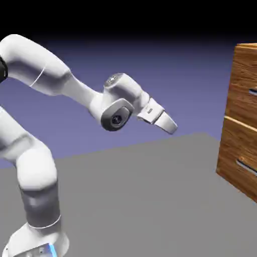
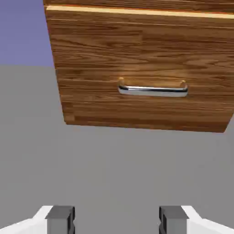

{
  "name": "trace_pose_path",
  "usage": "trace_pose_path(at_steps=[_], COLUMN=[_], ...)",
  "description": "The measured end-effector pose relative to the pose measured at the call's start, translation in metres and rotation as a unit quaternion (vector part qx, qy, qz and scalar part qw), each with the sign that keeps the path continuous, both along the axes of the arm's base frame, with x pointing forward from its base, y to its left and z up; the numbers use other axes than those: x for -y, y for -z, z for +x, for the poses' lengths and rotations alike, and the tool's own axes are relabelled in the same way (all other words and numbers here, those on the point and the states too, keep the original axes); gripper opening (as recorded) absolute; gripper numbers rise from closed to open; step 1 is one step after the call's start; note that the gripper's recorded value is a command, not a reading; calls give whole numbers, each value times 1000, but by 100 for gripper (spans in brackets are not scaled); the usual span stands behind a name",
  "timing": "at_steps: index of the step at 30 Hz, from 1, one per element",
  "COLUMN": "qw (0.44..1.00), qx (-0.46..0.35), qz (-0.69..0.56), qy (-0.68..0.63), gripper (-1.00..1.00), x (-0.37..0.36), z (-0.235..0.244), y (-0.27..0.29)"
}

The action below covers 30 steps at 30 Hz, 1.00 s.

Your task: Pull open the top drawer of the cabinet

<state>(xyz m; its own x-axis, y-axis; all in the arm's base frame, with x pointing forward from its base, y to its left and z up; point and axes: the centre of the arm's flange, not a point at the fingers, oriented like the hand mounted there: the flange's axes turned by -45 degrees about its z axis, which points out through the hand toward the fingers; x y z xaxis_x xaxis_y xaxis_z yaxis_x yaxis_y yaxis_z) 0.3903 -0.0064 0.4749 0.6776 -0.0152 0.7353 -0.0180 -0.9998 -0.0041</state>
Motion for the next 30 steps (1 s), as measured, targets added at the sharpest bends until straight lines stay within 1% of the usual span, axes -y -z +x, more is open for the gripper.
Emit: trace_pose_path(at_steps=[7,15,23,30], qw=[979,918,846,794], qx=[93,207,310,376], qz=[107,221,316,381], qy=[150,257,296,287], gripper=[0,0,0,0], x=[52,74,52,8], z=[-12,-47,-74,-71], y=[-95,-191,-264,-303])
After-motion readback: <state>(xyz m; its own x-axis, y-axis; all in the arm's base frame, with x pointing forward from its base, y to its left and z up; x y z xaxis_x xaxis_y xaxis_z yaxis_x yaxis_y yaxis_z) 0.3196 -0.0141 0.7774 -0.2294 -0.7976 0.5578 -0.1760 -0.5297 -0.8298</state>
